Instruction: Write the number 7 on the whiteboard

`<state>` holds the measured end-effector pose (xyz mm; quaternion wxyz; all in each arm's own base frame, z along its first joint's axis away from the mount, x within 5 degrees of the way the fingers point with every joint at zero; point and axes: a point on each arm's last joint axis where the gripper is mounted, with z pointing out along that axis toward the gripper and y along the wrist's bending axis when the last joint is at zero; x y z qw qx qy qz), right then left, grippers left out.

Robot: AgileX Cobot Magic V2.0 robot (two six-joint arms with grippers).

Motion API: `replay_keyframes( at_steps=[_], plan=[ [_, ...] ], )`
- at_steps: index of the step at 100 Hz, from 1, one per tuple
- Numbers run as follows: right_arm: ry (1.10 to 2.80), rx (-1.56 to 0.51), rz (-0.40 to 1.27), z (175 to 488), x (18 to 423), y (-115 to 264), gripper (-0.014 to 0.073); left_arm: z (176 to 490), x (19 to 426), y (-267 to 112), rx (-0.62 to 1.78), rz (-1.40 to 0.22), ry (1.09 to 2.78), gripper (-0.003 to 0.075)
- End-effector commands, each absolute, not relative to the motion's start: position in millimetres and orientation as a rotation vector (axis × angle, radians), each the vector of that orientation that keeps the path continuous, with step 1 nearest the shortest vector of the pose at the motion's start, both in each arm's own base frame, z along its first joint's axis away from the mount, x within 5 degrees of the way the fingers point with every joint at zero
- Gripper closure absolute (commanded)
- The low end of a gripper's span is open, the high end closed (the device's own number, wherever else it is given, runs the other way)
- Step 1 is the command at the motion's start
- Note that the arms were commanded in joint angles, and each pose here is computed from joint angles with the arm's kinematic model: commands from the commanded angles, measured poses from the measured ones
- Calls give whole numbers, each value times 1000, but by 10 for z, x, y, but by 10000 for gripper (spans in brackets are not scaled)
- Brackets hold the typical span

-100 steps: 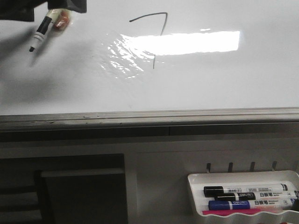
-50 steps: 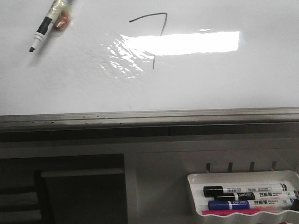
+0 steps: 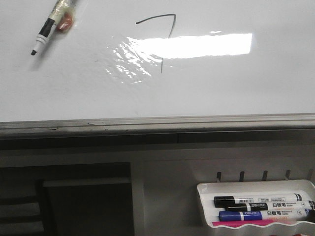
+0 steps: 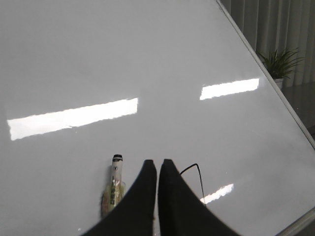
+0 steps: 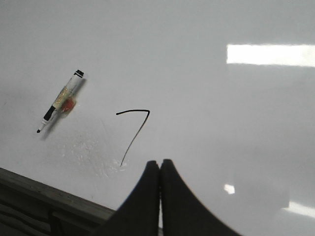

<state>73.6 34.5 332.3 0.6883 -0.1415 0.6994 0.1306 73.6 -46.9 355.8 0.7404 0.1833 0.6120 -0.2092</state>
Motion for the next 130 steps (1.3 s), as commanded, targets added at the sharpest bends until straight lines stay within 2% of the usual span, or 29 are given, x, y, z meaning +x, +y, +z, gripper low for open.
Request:
replay_keyframes(
  at_steps=[1, 22, 42, 130],
  plan=[
    [1497, -261, 268, 3191, 594, 307, 659, 3489, 627, -342, 331, -437, 1279, 741],
    [1428, -261, 251, 2796, 358, 302, 659, 3147, 352, -160, 255, -505, 1203, 741],
    [1411, -253, 242, 2717, 327, 294, 659, 2929, 293, -119, 234, -523, 1189, 741],
    [1411, -253, 248, 2717, 326, 297, 659, 2923, 290, -117, 233, -525, 1187, 741]
  ],
)
